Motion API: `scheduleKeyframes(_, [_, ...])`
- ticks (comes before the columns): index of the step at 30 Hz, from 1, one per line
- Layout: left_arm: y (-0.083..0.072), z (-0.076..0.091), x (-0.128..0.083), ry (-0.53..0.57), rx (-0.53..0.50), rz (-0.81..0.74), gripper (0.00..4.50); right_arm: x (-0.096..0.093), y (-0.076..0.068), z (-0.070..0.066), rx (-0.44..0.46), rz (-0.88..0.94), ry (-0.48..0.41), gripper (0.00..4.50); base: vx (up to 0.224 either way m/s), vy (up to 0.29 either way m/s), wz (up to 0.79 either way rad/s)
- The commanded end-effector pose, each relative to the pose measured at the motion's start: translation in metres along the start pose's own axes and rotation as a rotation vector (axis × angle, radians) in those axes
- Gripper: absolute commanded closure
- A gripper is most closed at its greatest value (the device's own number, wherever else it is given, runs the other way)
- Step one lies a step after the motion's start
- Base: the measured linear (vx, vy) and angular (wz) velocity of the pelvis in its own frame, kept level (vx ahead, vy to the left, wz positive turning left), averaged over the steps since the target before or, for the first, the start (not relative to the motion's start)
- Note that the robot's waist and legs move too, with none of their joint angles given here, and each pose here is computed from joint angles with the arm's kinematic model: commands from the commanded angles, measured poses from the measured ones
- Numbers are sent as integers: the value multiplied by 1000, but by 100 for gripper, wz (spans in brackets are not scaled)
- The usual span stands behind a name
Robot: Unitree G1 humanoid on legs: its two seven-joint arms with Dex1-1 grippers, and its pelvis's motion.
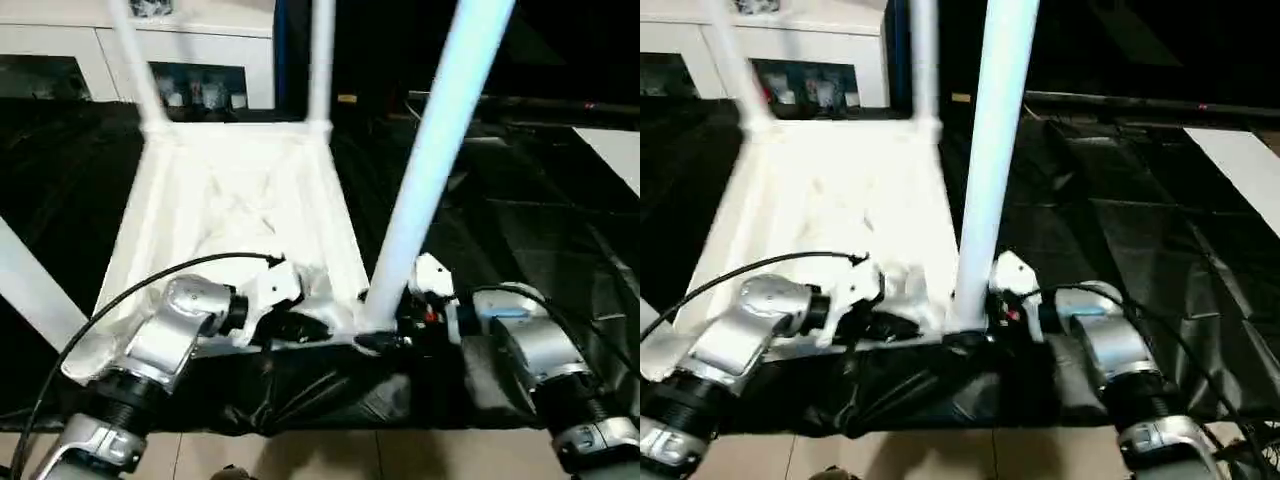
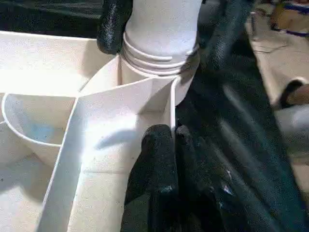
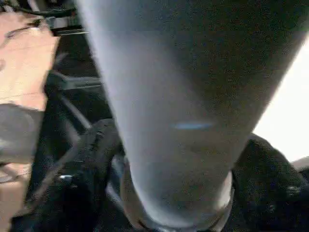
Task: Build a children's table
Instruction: Rotate leg to tighten
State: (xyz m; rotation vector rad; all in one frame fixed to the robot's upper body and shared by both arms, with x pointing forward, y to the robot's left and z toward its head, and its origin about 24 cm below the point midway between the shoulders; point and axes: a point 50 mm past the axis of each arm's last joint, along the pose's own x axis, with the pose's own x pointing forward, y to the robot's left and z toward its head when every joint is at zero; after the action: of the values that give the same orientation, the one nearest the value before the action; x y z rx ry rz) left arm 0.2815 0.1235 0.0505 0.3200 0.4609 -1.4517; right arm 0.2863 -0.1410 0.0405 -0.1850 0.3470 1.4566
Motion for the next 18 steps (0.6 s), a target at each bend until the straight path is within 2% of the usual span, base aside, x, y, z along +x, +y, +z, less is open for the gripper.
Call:
scheduleKeyframes(1, [0, 15, 10, -25, 55, -44, 450, 22, 10, 7, -29, 168, -3, 124, 0, 0, 0])
scheduleKeyframes(2, [0, 15, 10, -24, 55, -45, 450, 22, 10, 7, -29, 171, -2, 145, 0, 0, 0])
scheduleKeyframes(5, [0, 14, 7, -19, 57, -51, 450, 25, 11, 5, -31, 194, 8, 158, 0, 0, 0])
scheduleKeyframes(6, [0, 14, 7, -19, 57, -52, 450, 25, 12, 5, -32, 200, 12, 177, 0, 0, 0])
scheduleKeyframes(14, [2, 14, 7, -29, 42, -16, 450, 30, 13, 5, -4, 174, -28, 189, 0, 0, 0])
scheduleKeyframes(17, [9, 17, 16, -41, -6, 168, 450, 45, 1, -3, 110, -123, -70, 190, 0, 0, 0])
scheduleKeyframes(18, [9, 17, 16, -40, -7, 168, 450, 45, 1, -3, 110, -123, -70, 190, 0, 0, 0])
